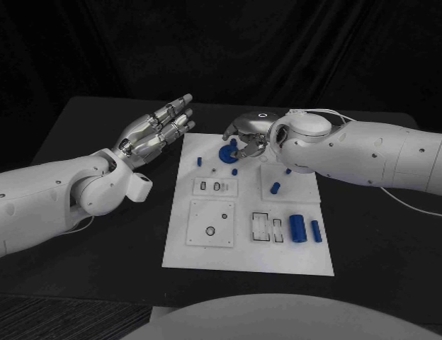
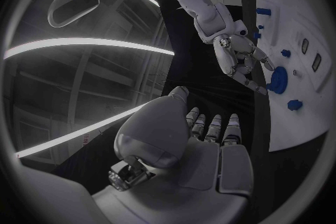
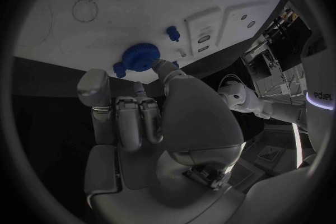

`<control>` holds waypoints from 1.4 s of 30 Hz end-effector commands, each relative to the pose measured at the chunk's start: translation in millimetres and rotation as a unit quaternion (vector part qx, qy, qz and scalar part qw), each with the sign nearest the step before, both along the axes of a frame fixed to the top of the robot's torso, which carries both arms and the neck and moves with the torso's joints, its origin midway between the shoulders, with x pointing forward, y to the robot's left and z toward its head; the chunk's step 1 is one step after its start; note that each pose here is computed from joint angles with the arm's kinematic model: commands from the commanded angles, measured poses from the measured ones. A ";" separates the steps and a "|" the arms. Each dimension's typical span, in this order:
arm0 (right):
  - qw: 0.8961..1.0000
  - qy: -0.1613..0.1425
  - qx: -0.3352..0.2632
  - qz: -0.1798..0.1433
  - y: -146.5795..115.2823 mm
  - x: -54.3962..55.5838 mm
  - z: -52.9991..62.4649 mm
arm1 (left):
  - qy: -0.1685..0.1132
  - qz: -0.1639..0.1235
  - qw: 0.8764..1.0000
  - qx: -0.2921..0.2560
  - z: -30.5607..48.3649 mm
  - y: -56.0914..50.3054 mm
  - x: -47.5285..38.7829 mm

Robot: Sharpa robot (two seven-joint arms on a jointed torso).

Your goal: Assemble the parts on the task board

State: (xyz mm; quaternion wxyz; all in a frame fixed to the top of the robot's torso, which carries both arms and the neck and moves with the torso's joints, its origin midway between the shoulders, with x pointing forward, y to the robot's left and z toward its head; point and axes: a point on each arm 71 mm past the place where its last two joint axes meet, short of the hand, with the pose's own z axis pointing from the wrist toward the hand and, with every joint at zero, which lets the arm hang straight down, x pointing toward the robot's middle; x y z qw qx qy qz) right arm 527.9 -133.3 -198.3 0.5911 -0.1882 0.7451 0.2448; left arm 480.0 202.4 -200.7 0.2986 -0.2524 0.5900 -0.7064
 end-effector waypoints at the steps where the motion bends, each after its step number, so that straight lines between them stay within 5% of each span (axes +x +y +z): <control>1: 1.000 0.000 -0.004 -0.012 -2.0 0.5 -1.3 | -0.001 -0.007 1.000 -0.006 0.4 -1.6 -0.8; 11: 1.000 -0.006 0.000 -0.014 -4.0 0.7 -0.6 | 0.000 -0.007 1.000 -0.005 0.2 -1.4 -1.0; 16: 0.999 -0.033 0.024 -0.014 -9.9 -0.5 5.0 | 0.000 -0.005 1.000 -0.005 0.2 0.1 -1.4; 22: 0.996 -0.067 0.049 -0.022 -33.5 -8.8 30.1 | -0.001 0.000 1.000 -0.003 0.1 3.4 -1.5; 30: 0.994 -0.069 0.043 -0.071 -99.8 -34.2 61.2 | 0.001 0.001 1.000 -0.003 0.0 4.0 -2.6; 36: 0.990 -0.066 0.033 -0.119 -154.4 -49.1 60.2 | 0.001 0.003 1.000 -0.002 -0.2 6.0 -3.5; 42: 0.987 -0.057 0.025 -0.147 -180.8 -55.2 48.8 | 0.003 0.002 1.000 -0.003 -2.0 5.6 -4.2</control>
